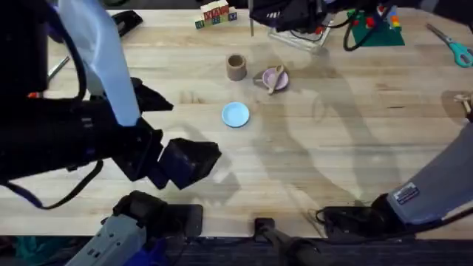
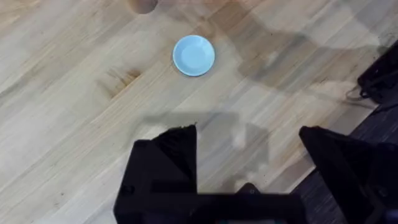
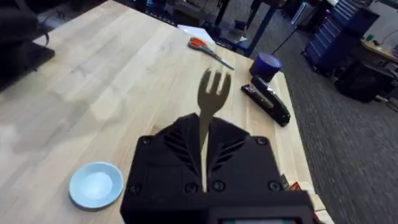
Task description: Pick up a utensil and set it on the pink plate, then put the other utensil in the container.
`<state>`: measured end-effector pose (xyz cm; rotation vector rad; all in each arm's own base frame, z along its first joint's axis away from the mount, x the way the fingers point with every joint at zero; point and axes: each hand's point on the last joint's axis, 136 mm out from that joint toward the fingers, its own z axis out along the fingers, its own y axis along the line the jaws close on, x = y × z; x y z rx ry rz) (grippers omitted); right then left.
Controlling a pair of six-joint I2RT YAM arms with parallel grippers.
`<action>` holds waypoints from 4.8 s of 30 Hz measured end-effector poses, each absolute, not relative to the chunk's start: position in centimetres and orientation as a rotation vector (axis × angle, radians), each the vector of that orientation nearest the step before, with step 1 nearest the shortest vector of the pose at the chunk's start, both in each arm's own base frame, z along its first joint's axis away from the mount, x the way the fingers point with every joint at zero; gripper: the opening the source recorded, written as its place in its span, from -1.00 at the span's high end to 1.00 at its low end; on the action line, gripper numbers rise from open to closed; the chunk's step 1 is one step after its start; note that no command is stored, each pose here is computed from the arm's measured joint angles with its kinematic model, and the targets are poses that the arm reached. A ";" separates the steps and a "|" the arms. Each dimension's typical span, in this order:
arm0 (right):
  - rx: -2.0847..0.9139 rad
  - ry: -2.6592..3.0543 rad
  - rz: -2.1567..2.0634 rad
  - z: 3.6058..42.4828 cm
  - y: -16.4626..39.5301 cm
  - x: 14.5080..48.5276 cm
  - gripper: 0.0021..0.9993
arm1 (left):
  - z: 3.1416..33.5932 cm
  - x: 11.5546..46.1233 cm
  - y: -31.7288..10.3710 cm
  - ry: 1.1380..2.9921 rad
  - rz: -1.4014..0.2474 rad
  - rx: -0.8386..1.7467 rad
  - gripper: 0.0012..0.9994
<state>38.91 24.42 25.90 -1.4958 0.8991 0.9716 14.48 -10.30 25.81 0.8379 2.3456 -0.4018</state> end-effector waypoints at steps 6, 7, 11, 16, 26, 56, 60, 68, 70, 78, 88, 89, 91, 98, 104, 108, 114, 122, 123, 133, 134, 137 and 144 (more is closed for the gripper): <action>-1.509 0.899 1.031 22.4 26.7 39.8 0.94 | 25.8 14.5 -10.3 2.346 -0.402 0.838 -0.99; -1.511 0.897 1.033 22.1 26.8 39.9 0.94 | 25.8 14.5 -10.3 2.346 -0.402 0.838 -0.99; -1.516 0.887 1.036 20.9 27.3 40.3 0.94 | 25.8 14.5 -10.3 2.346 -0.402 0.838 -0.99; -1.516 0.891 1.040 19.8 27.5 40.7 0.94 | 25.8 14.5 -10.3 2.346 -0.402 0.838 -0.99; -1.503 0.920 1.000 18.3 28.0 42.9 0.94 | 25.8 14.5 -10.3 2.346 -0.402 0.838 -0.99; -1.459 1.100 1.102 12.1 28.8 44.0 0.94 | 25.8 14.5 -10.3 2.346 -0.402 0.838 -0.99; -1.449 1.132 1.129 11.0 28.8 44.0 0.94 | 25.8 14.5 -10.3 2.346 -0.402 0.838 -0.99; -1.439 1.153 1.146 10.9 28.8 44.0 0.13 | 25.8 14.5 -10.3 2.346 -0.402 0.838 -0.99; -1.436 1.158 1.150 10.9 28.8 44.0 -0.08 | 25.8 14.5 -10.3 2.346 -0.402 0.838 -0.99; -1.400 1.225 1.205 10.9 28.8 44.0 -0.95 | 25.8 14.5 -10.3 2.346 -0.402 0.838 -0.99; -1.298 1.293 1.278 13.2 29.2 45.6 -1.00 | 25.8 14.5 -10.3 2.346 -0.402 0.838 -0.99; -1.281 1.306 1.294 13.6 29.2 45.8 -1.00 | 25.8 14.5 -10.3 2.345 -0.402 0.838 -0.99; -1.236 1.348 1.340 14.5 29.3 46.2 -1.00 | 25.8 14.5 -10.3 2.346 -0.402 0.838 -0.99; -1.095 1.493 1.482 17.7 29.7 47.6 -0.99 | 25.8 14.5 -10.3 2.346 -0.402 0.838 -0.99; -1.001 1.561 1.479 19.1 29.8 49.3 -0.99 | 25.8 14.5 -10.3 2.346 -0.402 0.838 -0.99; -0.930 1.630 1.467 19.1 29.8 50.3 -0.99 | 25.8 14.5 -10.3 2.346 -0.402 0.838 -0.99; -0.789 1.839 1.419 17.4 28.3 52.1 -0.99 | 25.8 14.5 -10.3 2.346 -0.402 0.838 -0.99; -0.683 2.337 1.145 12.2 23.6 50.7 -0.99 | 25.8 14.5 -10.3 2.346 -0.402 0.838 -0.99; -0.697 2.378 1.098 12.2 23.0 50.2 -0.99 | 25.8 14.5 -10.3 2.346 -0.401 0.838 -0.99; -0.806 2.497 0.662 21.4 17.8 45.0 -0.99 | 25.8 14.5 -10.3 2.346 -0.401 0.838 -0.99; -0.808 2.502 0.627 22.2 17.3 44.4 -0.99 | 25.8 14.5 -10.3 2.346 -0.401 0.838 -0.99; -0.802 2.529 0.524 24.0 15.8 42.7 -0.99 | 25.8 14.5 -10.3 2.346 -0.401 0.838 -0.99; -0.796 2.698 0.383 25.0 12.6 37.4 -0.99 | 25.8 14.5 -10.3 2.346 -0.400 0.837 -0.99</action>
